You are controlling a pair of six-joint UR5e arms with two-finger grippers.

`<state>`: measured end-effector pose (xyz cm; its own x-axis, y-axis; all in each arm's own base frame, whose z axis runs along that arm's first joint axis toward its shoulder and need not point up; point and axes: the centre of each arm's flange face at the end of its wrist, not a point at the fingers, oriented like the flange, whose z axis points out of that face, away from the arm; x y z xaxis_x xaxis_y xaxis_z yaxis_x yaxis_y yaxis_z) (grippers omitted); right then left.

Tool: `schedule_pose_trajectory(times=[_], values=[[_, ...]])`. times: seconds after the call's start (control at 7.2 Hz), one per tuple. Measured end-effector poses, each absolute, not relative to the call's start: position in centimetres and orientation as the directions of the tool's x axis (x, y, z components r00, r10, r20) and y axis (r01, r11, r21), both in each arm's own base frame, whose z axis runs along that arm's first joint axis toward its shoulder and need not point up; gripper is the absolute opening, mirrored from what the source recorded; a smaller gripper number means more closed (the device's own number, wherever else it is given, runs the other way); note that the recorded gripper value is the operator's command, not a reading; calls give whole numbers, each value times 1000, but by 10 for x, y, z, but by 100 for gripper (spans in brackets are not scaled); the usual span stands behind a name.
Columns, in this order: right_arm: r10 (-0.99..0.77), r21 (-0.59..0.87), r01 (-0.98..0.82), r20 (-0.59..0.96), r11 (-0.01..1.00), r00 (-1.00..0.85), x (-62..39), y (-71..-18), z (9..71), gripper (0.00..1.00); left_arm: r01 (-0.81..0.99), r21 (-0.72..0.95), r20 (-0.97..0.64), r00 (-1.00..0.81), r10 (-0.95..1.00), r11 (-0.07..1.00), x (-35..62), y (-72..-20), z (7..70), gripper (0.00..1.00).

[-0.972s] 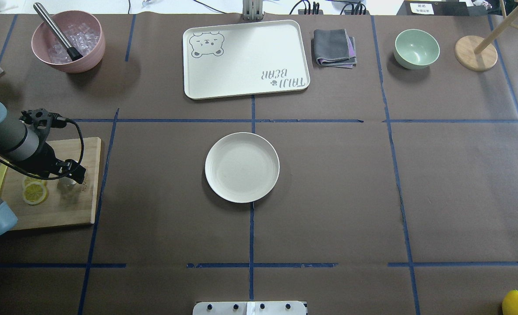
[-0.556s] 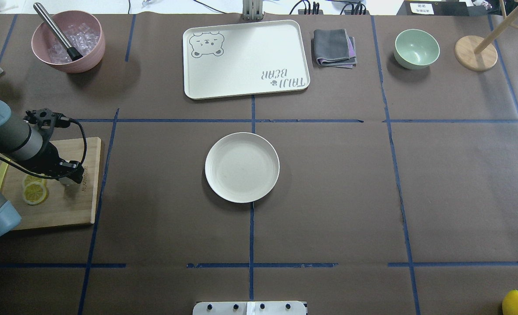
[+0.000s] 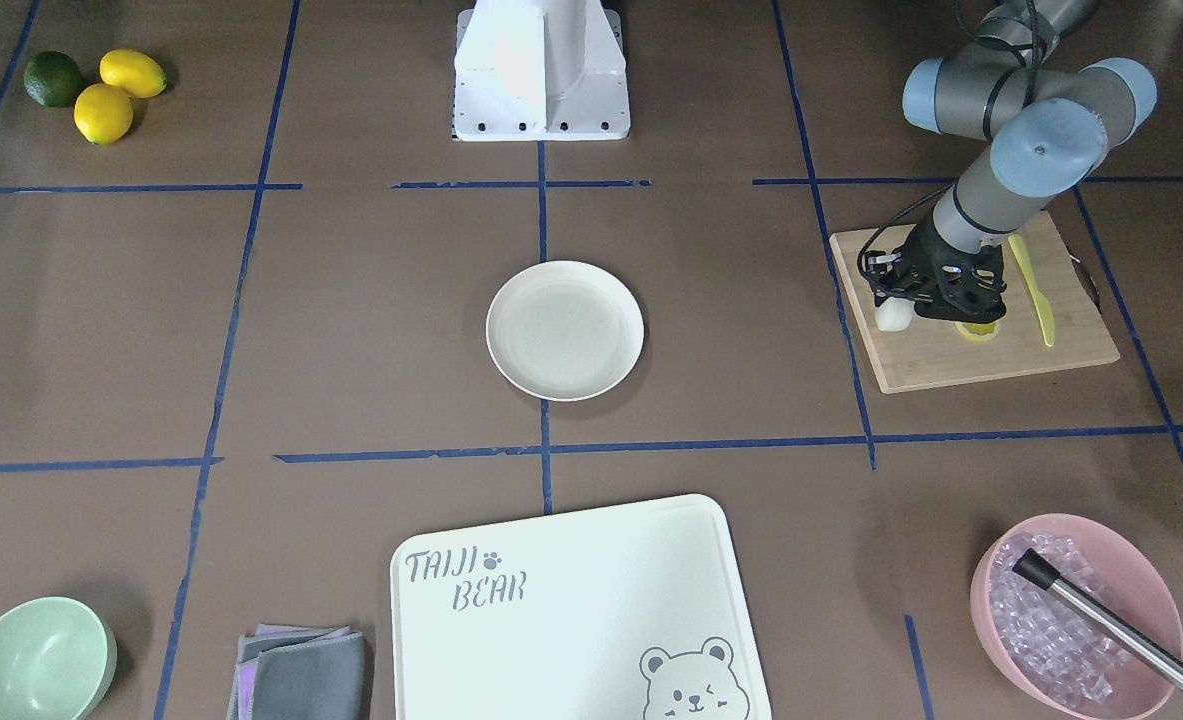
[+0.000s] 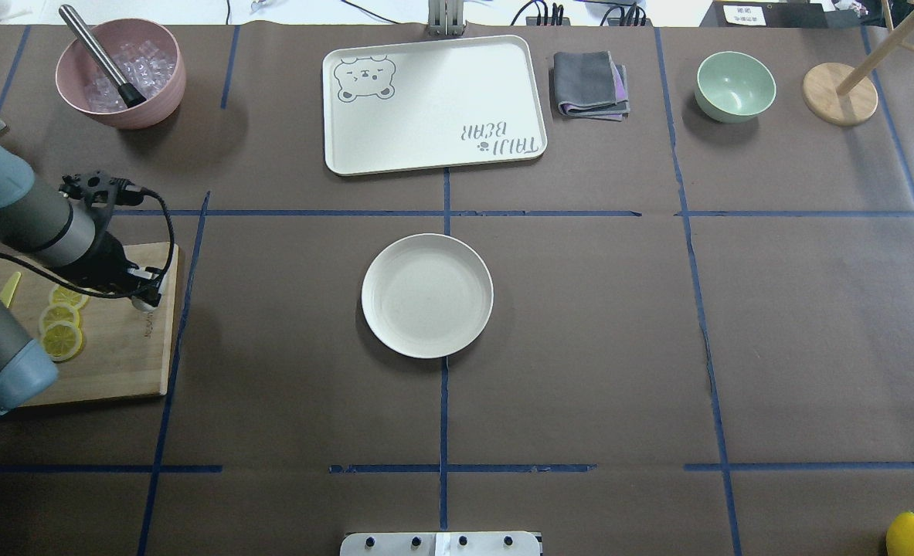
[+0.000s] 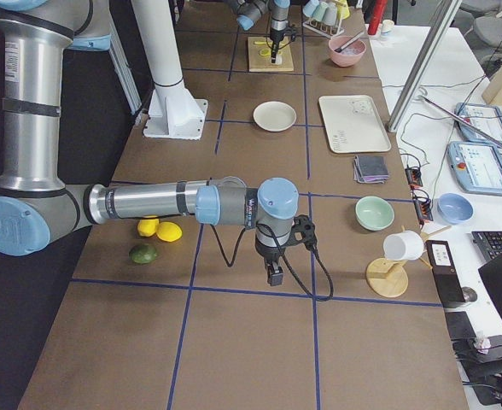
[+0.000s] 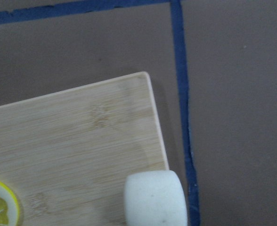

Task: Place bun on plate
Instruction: 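Lift the white bun with the left gripper and carry it over the plate, then lower the bun onto the cream plate and open the left gripper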

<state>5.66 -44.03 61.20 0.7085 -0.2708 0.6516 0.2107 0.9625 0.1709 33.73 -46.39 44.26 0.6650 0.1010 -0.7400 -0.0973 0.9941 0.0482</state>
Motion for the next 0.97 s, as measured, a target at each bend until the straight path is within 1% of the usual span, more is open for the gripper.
schedule_pose_trajectory(times=[0.28, 0.56, 0.69, 0.83, 0.97], values=[[-270, 170, 210, 652, 963, 709, 57, -440, 612, 100, -34, -21, -743, 669, 7, 999, 398, -482, 340, 29], [-270, 172, 209, 651, 963, 709, 57, -440, 611, 100, 23, -70, -733, 677, -67, 997, 504, -470, 239, 32], [-270, 171, 209, 652, 963, 709, 57, -439, 611, 100, 42, -82, -731, 676, -89, 996, 555, -470, 201, 32], [-269, 171, 209, 652, 963, 709, 57, -439, 611, 100, 58, -71, -734, 673, -91, 996, 600, -469, 182, 42], [-269, 171, 209, 652, 963, 709, 57, -439, 611, 100, 63, -58, -743, 664, -86, 996, 626, -465, 179, 63]])
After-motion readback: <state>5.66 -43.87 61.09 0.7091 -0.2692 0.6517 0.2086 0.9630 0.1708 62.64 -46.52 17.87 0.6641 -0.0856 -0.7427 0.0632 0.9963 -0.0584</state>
